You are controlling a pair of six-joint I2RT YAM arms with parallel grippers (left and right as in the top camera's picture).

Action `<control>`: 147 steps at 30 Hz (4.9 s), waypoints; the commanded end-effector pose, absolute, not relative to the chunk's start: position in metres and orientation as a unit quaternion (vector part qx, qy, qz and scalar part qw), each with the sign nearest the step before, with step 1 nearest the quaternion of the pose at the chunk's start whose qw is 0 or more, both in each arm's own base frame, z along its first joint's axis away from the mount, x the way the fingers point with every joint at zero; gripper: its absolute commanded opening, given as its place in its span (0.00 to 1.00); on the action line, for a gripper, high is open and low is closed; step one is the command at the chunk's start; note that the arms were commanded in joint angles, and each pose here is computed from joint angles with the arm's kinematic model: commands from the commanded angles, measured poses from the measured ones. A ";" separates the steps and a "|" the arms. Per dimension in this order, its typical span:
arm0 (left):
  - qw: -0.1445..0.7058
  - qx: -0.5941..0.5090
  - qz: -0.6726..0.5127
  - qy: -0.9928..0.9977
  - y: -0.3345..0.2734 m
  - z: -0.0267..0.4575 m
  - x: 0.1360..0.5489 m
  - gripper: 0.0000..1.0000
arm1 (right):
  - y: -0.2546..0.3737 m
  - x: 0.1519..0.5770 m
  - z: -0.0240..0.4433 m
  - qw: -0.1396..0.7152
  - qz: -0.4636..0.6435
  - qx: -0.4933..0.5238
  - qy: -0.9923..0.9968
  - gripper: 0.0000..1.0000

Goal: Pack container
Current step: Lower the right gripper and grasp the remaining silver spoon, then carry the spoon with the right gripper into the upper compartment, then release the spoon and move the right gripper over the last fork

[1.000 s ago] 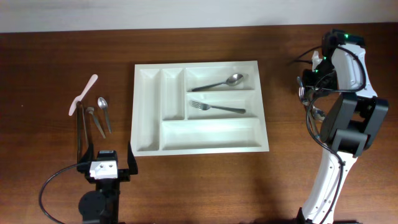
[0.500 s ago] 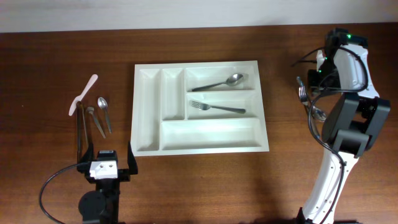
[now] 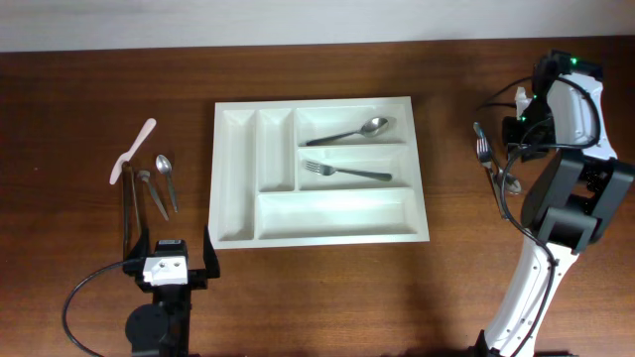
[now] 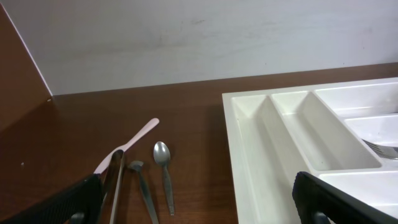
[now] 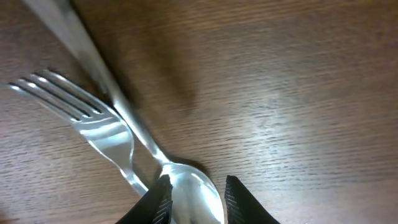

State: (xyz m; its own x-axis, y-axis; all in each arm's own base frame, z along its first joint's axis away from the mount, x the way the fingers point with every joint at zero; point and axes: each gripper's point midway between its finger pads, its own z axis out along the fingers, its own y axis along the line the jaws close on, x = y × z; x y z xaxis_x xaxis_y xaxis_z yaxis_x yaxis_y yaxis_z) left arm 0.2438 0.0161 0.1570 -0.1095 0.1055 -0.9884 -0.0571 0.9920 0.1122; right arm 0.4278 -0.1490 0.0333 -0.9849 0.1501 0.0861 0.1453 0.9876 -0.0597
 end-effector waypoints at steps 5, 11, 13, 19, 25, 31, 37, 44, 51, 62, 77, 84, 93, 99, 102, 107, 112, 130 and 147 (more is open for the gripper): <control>0.669 0.022 0.056 0.741 0.013 0.156 0.244 0.99 | -0.135 0.425 0.042 0.035 -0.004 -0.028 -0.999 0.29; 0.669 0.022 0.056 0.741 0.013 0.156 0.244 0.99 | -0.124 0.412 0.018 0.059 -0.025 -0.021 -0.998 0.29; 0.669 0.022 0.056 0.741 0.013 0.156 0.244 0.99 | -0.123 0.411 0.015 0.060 -0.027 -0.021 -0.998 0.29; 0.669 0.022 0.056 0.741 0.013 0.156 0.244 0.99 | -0.125 0.418 0.013 0.046 -0.023 -0.020 -0.998 0.29; 0.669 0.022 0.056 0.741 0.013 0.156 0.244 0.99 | -0.127 0.430 0.008 0.025 -0.023 -0.021 -0.999 0.29; 0.669 0.022 0.056 0.741 0.013 0.156 0.244 0.99 | -0.122 0.433 -0.001 0.023 -0.032 -0.018 -0.999 0.26; 0.669 0.022 0.056 0.741 0.013 0.156 0.244 0.99 | -0.113 0.429 -0.014 0.042 -0.037 -0.010 -0.998 0.04; 0.669 0.022 0.056 0.741 0.013 0.156 0.244 0.99 | -0.111 0.429 -0.015 0.044 -0.038 -0.009 -0.998 0.04; 0.669 0.022 0.056 0.741 0.013 0.156 0.244 0.99 | -0.113 0.431 -0.011 0.040 -0.036 -0.012 -0.998 0.04; 0.669 0.022 0.056 0.741 0.013 0.156 0.244 0.99 | -0.119 0.460 0.030 -0.009 -0.029 -0.014 -0.999 0.04; 0.669 0.022 0.056 0.741 0.013 0.156 0.244 0.99 | -0.066 0.509 0.116 -0.126 -0.082 0.085 -0.985 0.05; 0.669 0.022 0.056 0.741 0.013 0.156 0.244 0.99 | 0.016 0.531 0.136 -0.175 -0.084 0.241 -0.951 0.04; 0.669 0.022 0.056 0.741 0.013 0.156 0.244 0.99 | 0.126 0.519 0.134 -0.186 -0.056 0.536 -0.822 0.04; 0.669 0.022 0.056 0.741 0.013 0.156 0.244 0.99 | 0.171 0.517 0.125 -0.196 -0.055 0.604 -0.771 0.04; 0.669 0.022 0.056 0.741 0.013 0.156 0.244 0.99 | 0.178 0.517 0.109 -0.186 -0.060 0.610 -0.768 0.04; 0.669 0.022 0.056 0.741 0.013 0.156 0.244 0.99 | 0.180 0.516 0.081 -0.165 -0.074 0.609 -0.772 0.04; 0.669 0.022 0.056 0.741 0.013 0.156 0.244 0.99 | 0.181 0.518 0.070 -0.162 -0.085 0.606 -0.774 0.04; 0.669 0.022 0.056 0.741 0.013 0.156 0.244 0.99 | 0.180 0.540 0.097 -0.199 -0.094 0.459 -0.861 0.49; 0.669 0.022 0.056 0.741 0.013 0.156 0.244 0.99 | -0.002 0.518 0.175 -0.158 -0.025 0.095 -0.982 0.46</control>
